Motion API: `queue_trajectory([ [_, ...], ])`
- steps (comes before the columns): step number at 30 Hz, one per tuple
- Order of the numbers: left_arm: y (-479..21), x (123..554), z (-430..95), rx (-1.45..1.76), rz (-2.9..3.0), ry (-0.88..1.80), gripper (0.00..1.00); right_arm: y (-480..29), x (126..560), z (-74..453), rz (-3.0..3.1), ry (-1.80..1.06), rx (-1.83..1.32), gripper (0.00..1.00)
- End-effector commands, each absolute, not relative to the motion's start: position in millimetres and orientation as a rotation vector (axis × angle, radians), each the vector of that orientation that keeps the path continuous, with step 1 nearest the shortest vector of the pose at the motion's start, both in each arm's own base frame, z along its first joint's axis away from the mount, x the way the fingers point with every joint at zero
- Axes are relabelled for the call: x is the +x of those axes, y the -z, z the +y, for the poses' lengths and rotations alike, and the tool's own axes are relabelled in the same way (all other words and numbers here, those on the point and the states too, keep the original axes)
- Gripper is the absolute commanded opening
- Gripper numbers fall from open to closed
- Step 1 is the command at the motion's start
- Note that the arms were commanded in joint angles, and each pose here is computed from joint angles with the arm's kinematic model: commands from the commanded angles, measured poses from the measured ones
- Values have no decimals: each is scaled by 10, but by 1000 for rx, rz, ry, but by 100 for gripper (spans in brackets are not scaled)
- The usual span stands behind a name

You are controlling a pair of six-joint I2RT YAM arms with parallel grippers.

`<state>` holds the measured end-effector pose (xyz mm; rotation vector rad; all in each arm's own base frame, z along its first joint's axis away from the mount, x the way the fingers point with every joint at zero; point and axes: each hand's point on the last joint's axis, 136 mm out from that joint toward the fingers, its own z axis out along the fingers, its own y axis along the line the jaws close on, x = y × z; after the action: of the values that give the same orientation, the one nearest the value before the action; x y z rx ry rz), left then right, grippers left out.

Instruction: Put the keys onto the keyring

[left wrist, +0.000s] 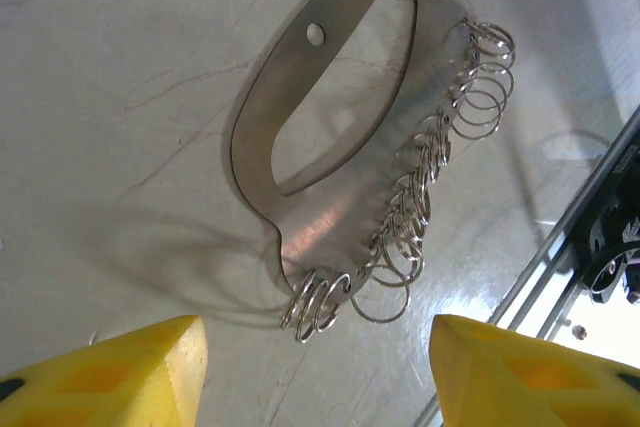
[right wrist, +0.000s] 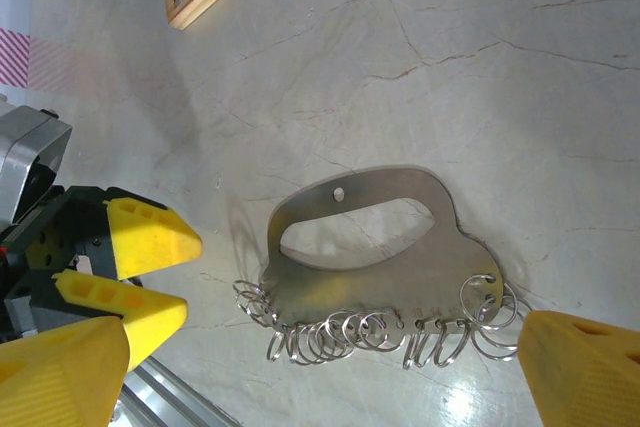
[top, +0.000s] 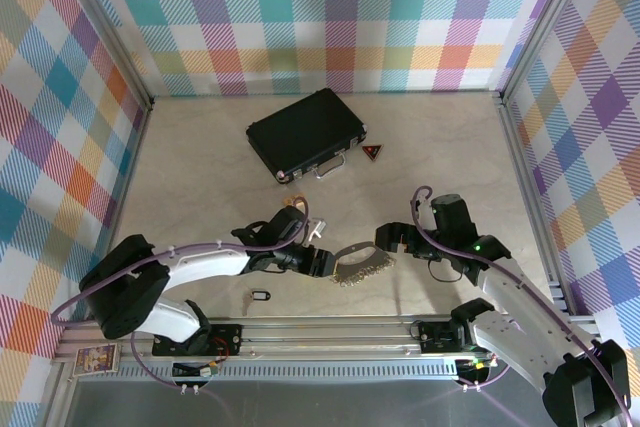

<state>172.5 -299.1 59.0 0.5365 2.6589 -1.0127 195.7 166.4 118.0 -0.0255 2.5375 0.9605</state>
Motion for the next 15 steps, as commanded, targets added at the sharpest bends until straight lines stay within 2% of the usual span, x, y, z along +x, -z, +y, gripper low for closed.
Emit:
queue_trajectory([
  [1, -654, 1763, -3058, 544, 2640, 1012, 56, -1219, 1915, 1709, 2514, -993, -86, 99],
  [15, -486, 1736, -3114, 574, 2673, 1031, 44, -1233, 1880, 1738, 2517, -1010, -134, 99],
])
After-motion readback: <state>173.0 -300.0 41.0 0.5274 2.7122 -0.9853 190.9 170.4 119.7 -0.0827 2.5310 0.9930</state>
